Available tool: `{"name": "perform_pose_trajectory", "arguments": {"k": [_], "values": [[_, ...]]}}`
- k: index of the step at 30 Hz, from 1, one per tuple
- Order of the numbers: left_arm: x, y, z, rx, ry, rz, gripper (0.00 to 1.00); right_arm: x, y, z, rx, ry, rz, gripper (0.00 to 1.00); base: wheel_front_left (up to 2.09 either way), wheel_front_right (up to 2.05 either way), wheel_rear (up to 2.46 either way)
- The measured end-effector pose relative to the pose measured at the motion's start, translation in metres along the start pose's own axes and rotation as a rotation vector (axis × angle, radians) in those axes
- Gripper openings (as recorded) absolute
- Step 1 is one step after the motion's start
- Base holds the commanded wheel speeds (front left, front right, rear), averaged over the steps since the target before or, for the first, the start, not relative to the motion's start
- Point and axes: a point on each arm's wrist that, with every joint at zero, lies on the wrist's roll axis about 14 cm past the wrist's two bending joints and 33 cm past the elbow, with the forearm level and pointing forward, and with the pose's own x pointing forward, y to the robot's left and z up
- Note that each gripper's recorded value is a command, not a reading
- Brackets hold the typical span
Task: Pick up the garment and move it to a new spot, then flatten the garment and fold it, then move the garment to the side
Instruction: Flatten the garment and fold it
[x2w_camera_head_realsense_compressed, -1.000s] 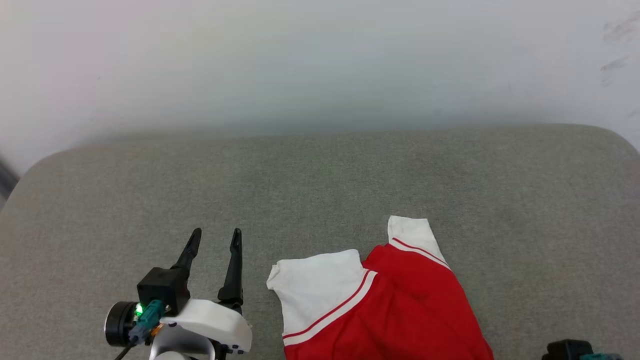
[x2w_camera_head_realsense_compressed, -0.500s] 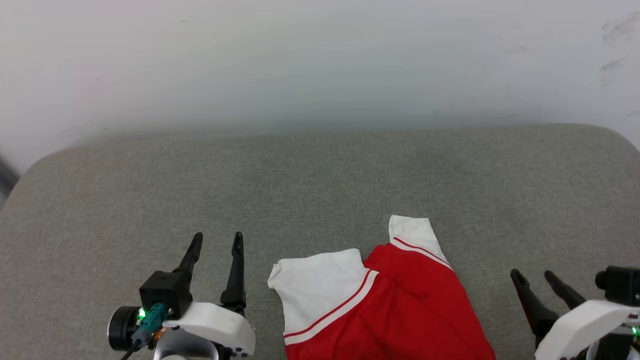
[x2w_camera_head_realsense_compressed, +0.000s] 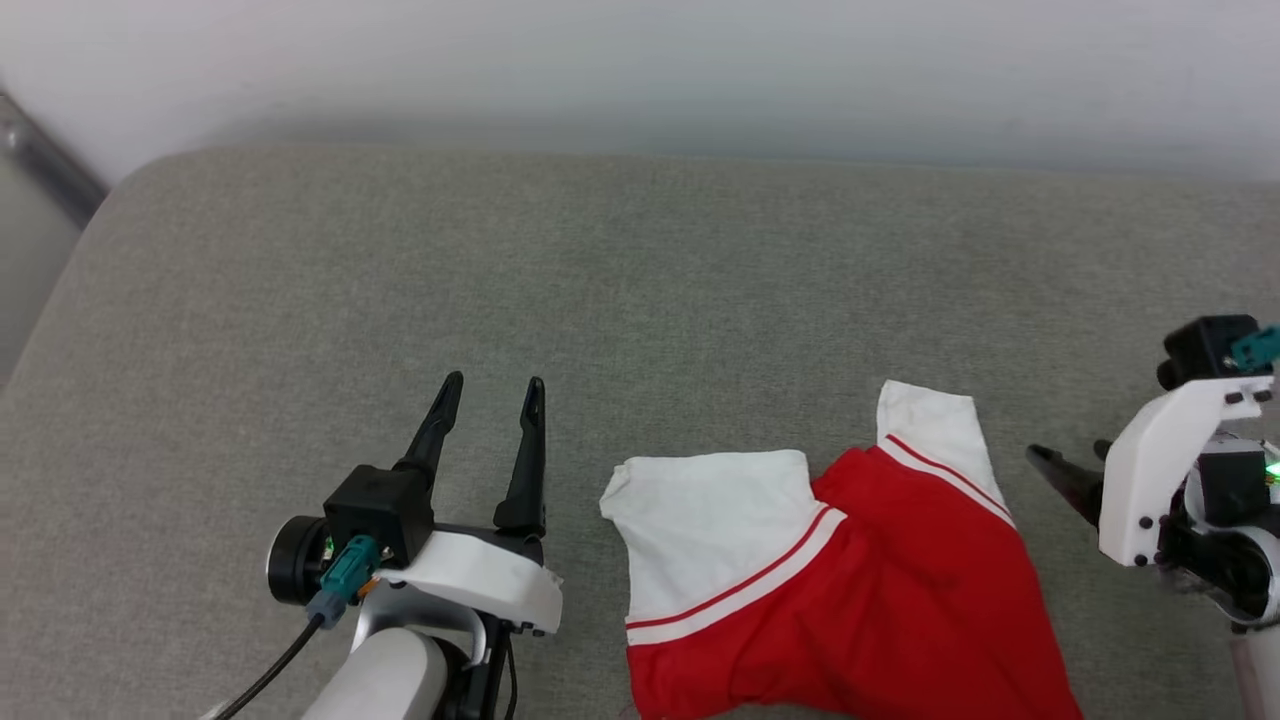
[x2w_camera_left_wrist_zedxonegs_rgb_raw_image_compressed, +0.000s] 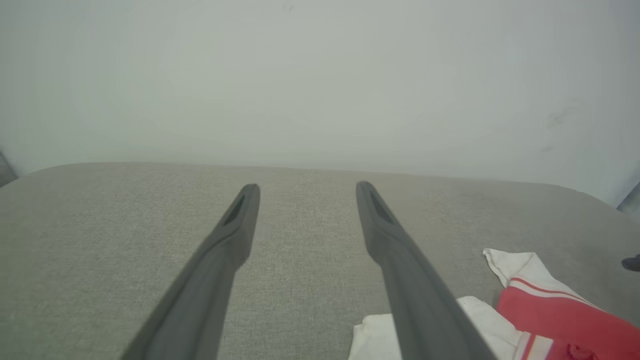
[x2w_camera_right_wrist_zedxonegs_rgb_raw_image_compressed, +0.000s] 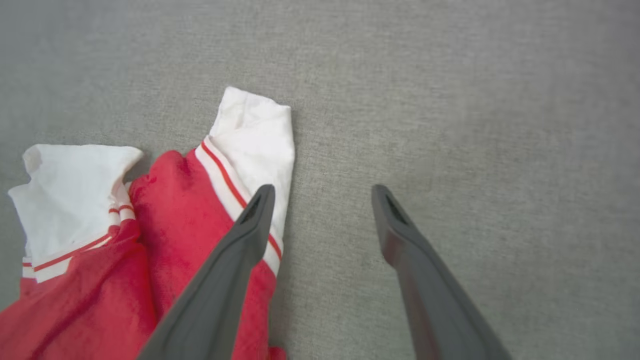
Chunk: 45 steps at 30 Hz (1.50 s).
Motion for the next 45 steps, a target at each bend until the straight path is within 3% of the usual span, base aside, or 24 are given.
{"name": "perform_pose_trajectory", "arguments": {"k": [6, 15, 16, 18, 23, 28, 34, 38, 45], "values": [[0.006, 0.01, -0.008, -0.001, 0.012, 0.028, 1.0, 0.031, 0.02, -0.017, -0.057, 0.234, 0.062, 1.0, 0.0, 0.0, 0.0], [0.008, 0.024, -0.027, 0.005, 0.055, 0.069, 1.0, 0.062, 0.027, -0.04, -0.06, 0.393, 0.092, 1.0, 0.0, 0.0, 0.0], [0.007, 0.025, -0.028, 0.005, 0.058, 0.073, 1.0, 0.063, 0.028, -0.04, -0.061, 0.395, 0.097, 0.71, 0.0, 0.0, 0.0], [0.007, 0.026, -0.028, 0.006, 0.056, 0.075, 1.0, 0.064, 0.03, -0.039, -0.067, 0.386, 0.103, 0.0, 0.0, 0.0, 0.0], [0.005, 0.025, -0.025, 0.007, 0.049, 0.072, 1.0, 0.058, 0.035, -0.024, -0.096, 0.299, 0.109, 0.0, 0.0, 0.0, 0.0], [0.001, 0.02, -0.021, 0.009, 0.038, 0.056, 1.0, 0.037, 0.025, 0.023, -0.144, 0.103, 0.066, 0.0, 0.0, 0.0, 0.0], [-0.002, 0.009, -0.014, 0.007, 0.024, 0.023, 1.0, -0.012, -0.015, 0.065, -0.123, -0.105, -0.065, 0.0, 0.0, 0.0, 0.0], [-0.002, -0.001, -0.011, 0.002, 0.019, -0.005, 1.0, -0.039, -0.053, 0.033, -0.012, -0.091, -0.161, 0.0, 0.0, 0.0, 0.0], [-0.007, -0.015, -0.009, 0.003, 0.028, -0.045, 1.0, -0.061, -0.087, -0.087, 0.291, 0.037, -0.261, 0.0, 0.0, 0.0, 0.0]]}}
